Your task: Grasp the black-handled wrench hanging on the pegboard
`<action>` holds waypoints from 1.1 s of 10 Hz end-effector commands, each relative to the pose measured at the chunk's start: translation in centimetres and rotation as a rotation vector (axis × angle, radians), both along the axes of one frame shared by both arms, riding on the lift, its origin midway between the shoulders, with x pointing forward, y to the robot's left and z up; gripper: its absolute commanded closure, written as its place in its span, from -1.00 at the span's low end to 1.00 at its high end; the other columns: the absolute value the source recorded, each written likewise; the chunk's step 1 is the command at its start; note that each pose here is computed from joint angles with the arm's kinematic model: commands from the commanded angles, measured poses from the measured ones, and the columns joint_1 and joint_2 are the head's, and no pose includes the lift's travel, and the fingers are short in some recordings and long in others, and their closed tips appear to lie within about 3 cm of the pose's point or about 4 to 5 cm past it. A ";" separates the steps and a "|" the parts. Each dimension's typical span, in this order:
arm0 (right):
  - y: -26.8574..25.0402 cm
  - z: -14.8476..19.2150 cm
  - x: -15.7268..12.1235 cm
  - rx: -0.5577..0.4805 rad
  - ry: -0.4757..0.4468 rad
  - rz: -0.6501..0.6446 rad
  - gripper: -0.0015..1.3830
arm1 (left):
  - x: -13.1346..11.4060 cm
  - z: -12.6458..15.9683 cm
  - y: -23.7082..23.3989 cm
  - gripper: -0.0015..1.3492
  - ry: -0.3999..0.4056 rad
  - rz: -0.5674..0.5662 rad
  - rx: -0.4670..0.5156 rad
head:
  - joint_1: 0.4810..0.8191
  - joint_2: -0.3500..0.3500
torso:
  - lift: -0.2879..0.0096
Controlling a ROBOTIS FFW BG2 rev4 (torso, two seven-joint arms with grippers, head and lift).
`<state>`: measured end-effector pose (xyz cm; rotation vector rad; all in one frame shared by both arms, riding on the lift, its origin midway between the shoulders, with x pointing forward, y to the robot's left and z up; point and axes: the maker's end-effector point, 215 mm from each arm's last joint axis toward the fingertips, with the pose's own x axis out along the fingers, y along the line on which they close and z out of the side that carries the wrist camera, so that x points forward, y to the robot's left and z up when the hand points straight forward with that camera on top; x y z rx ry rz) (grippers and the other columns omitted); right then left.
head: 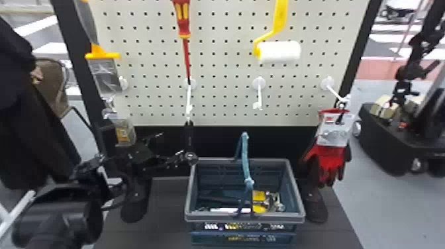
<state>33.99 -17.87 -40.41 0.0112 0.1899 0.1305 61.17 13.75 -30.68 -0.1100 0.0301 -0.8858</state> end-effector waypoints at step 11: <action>0.0 -0.2 0.0 0.003 0.003 0.000 -0.81 | -0.8 2.6 -6.2 0.80 -0.018 -0.160 0.002 | -0.60 0.00 | 0.26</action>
